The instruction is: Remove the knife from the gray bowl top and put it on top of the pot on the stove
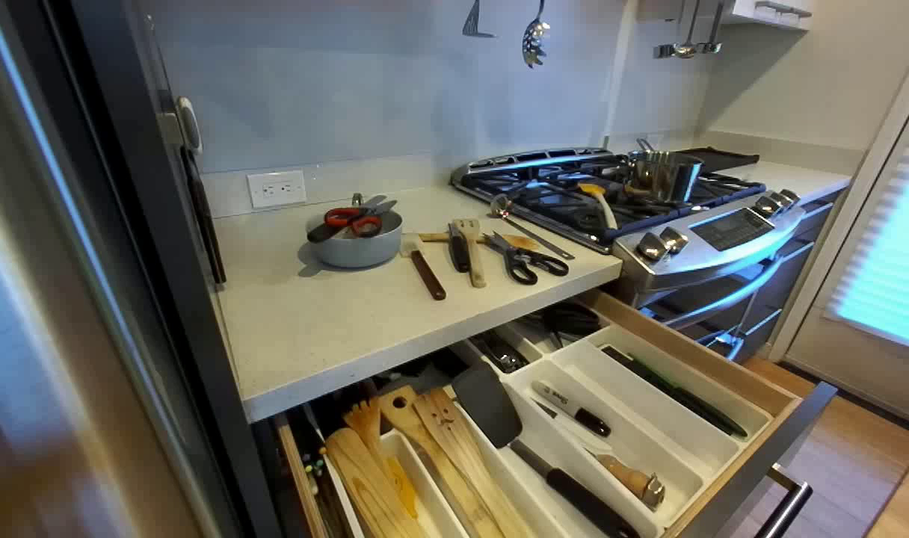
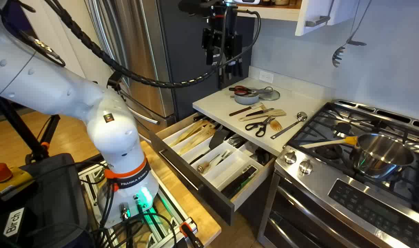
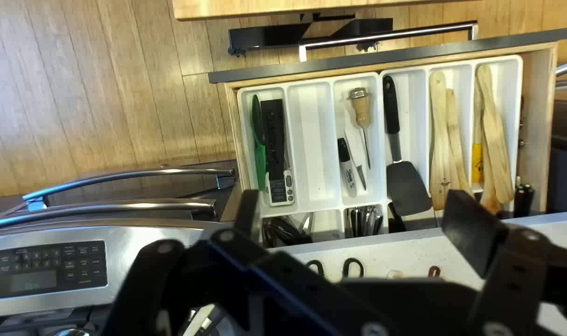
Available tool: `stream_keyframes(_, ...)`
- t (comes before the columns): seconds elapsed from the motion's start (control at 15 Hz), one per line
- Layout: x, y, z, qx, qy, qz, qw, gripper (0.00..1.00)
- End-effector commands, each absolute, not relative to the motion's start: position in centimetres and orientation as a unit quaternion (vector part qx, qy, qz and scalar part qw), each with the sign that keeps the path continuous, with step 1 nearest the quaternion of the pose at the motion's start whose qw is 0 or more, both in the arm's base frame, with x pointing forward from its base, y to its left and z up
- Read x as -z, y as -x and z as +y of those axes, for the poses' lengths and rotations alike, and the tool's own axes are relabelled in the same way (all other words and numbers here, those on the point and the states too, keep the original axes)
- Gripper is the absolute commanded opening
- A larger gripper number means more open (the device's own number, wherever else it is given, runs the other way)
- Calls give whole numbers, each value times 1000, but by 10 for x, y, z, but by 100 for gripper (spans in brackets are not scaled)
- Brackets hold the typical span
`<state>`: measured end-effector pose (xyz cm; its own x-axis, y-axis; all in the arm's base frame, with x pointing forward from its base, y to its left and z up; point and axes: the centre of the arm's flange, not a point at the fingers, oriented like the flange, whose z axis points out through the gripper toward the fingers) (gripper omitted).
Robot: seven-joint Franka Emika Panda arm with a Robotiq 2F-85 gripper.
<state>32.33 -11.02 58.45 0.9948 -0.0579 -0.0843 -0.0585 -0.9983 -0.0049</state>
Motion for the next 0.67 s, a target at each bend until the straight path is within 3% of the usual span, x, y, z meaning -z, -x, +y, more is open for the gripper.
stream_keyframes(0.0, -585, -323, -110, -42, 999, 29, 4, 100)
stream_keyframes(0.2, -585, -323, -110, -42, 999, 29, 4, 100)
stream_keyframes(0.6, -574, -424, -18, -96, 975, 175, 102, 100)
